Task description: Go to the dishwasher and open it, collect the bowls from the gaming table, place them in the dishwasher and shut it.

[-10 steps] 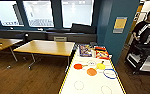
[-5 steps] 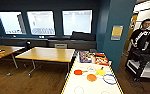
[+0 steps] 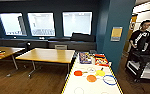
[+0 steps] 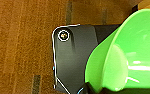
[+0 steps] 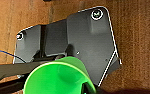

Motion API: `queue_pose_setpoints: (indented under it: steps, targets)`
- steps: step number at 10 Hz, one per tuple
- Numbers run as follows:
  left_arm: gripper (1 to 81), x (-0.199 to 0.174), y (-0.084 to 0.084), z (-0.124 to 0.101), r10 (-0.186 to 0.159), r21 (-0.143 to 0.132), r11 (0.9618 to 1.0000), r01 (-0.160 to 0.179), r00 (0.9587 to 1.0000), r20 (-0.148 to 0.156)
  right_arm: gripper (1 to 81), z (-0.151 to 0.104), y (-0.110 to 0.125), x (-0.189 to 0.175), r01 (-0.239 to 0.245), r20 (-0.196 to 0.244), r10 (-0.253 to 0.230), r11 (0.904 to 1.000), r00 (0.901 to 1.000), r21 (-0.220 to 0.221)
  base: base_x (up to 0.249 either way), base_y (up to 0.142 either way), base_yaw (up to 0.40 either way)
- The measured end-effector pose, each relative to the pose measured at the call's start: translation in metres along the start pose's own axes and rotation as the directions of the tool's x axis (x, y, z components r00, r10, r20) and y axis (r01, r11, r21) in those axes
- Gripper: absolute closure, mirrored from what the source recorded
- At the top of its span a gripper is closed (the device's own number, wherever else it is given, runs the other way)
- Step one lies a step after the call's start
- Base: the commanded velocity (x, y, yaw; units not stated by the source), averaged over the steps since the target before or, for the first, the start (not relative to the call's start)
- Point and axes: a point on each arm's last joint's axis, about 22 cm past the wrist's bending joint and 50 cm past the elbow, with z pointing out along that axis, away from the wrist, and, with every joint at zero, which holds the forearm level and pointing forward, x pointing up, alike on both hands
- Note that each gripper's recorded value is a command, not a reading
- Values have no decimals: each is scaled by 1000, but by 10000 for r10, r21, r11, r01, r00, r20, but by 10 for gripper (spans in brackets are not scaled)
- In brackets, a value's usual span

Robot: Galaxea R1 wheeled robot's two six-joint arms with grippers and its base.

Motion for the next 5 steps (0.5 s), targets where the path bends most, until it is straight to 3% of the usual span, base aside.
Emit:
queue_pose_setpoints:
  steps: [5]
  targets:
    - [811,0,1,0,1,-8,10000,-1,10000,1,811,7,-8,-3,43,21,-43,10000,10000,-56,-13,0,0]
